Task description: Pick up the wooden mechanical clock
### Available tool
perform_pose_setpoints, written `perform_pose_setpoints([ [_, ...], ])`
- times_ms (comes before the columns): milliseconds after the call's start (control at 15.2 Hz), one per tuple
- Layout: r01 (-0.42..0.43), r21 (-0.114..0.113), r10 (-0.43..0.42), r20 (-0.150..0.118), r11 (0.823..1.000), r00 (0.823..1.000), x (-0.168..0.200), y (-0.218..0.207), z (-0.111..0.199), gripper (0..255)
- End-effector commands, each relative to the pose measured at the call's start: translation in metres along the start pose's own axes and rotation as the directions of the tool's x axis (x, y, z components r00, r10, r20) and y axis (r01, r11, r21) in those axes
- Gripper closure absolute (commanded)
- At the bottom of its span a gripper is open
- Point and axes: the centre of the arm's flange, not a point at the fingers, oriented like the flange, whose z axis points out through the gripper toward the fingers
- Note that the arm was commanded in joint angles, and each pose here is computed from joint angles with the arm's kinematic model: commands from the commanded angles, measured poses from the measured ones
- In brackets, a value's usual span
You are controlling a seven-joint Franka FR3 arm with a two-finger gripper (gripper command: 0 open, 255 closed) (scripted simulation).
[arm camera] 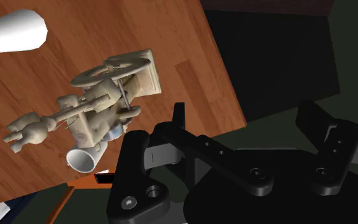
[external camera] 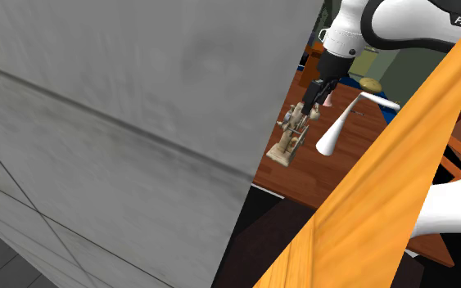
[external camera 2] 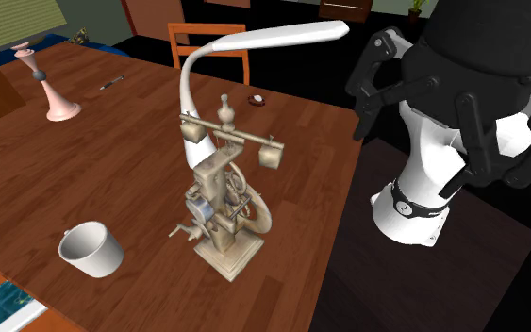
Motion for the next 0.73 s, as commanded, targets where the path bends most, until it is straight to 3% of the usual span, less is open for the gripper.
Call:
perform_pose_setpoints([
  [0, 0.000, 0.000, 0.000, 0.000, 1.000, 1.000, 0.000, 0.000, 0.000, 0],
  [660, 0.072, 0.015, -0.072, 0.035, 0.997, 0.997, 0.057, 0.112, 0.052, 0],
])
